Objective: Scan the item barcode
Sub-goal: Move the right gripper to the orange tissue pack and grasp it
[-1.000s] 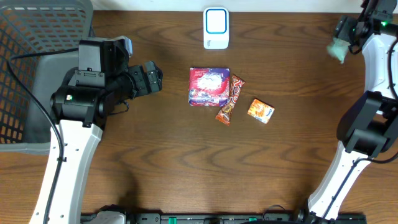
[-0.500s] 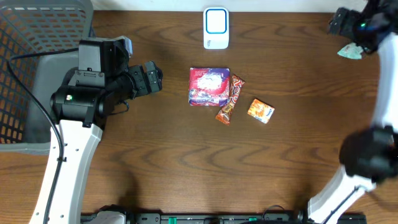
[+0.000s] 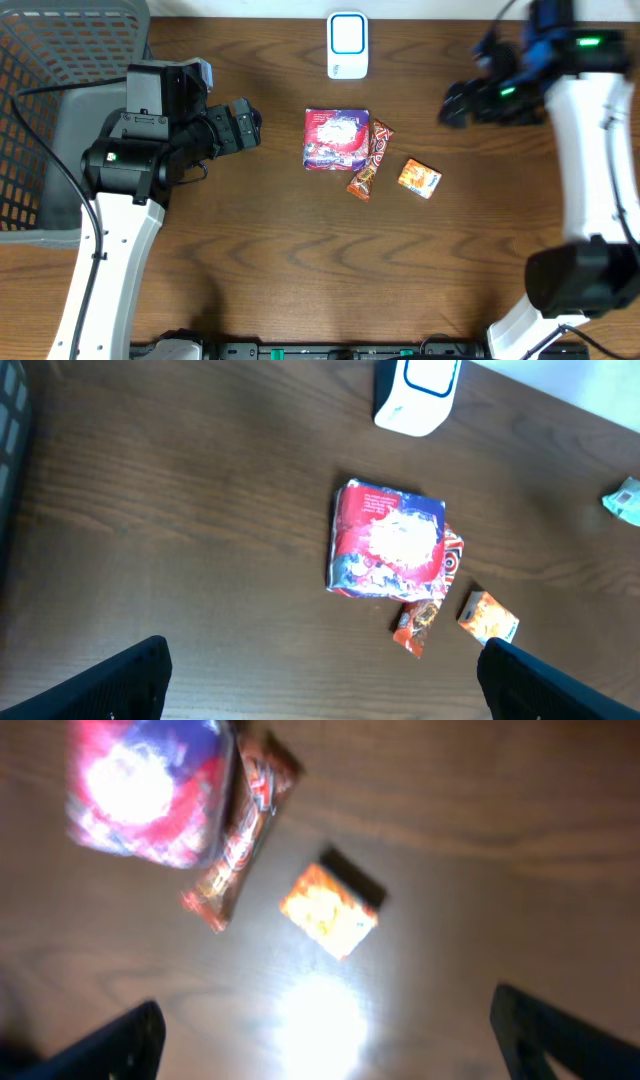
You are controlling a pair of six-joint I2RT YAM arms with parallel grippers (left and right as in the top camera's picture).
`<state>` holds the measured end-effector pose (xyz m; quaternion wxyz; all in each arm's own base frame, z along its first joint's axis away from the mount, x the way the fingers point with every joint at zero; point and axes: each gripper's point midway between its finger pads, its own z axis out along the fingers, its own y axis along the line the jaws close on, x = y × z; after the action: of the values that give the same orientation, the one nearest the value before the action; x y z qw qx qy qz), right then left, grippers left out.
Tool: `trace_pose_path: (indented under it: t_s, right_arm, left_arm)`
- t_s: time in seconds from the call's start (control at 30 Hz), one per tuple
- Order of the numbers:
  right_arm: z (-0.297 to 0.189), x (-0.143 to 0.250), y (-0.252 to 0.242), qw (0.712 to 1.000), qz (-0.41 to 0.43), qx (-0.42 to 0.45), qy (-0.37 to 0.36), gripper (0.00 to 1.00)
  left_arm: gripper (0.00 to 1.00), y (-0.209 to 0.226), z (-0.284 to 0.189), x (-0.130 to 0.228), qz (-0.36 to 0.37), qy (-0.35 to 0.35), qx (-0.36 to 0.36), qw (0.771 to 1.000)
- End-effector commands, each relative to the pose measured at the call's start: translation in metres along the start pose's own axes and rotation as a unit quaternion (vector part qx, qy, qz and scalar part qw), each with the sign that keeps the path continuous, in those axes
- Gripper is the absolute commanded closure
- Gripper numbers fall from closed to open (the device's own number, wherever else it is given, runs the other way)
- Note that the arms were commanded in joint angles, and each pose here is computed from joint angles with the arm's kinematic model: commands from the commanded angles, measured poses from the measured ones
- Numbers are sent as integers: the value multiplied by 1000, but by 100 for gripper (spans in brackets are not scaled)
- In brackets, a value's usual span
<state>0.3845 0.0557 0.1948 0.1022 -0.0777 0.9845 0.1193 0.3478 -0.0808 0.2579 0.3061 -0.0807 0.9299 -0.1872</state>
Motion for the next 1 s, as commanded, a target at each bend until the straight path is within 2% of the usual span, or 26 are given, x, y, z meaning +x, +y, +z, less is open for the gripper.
trace_pose_path:
  t_s: [0.0, 0.2, 0.53, 0.77, 0.93, 0.97]
  right_arm:
    - [37, 17, -13, 997, -34, 62, 39, 1]
    - [82, 25, -22, 996, -42, 73, 39, 1]
    - [91, 35, -12, 997, -39, 39, 51, 1]
    - [120, 27, -21, 998, -44, 41, 10, 1]
    - [144, 37, -9, 996, -75, -38, 10, 1]
    - [147, 41, -8, 996, -75, -50, 15, 5]
  left_arm:
    - [2, 1, -3, -1, 5, -5, -2, 1000]
    - [2, 1, -3, -1, 5, -5, -2, 1000]
    - [2, 1, -3, -1, 5, -5, -2, 1000]
    - [2, 1, -3, -1, 5, -5, -2, 1000]
    - [2, 1, -3, -1, 5, -5, -2, 1000]
    - [2, 1, -3, -1, 5, -5, -2, 1000]
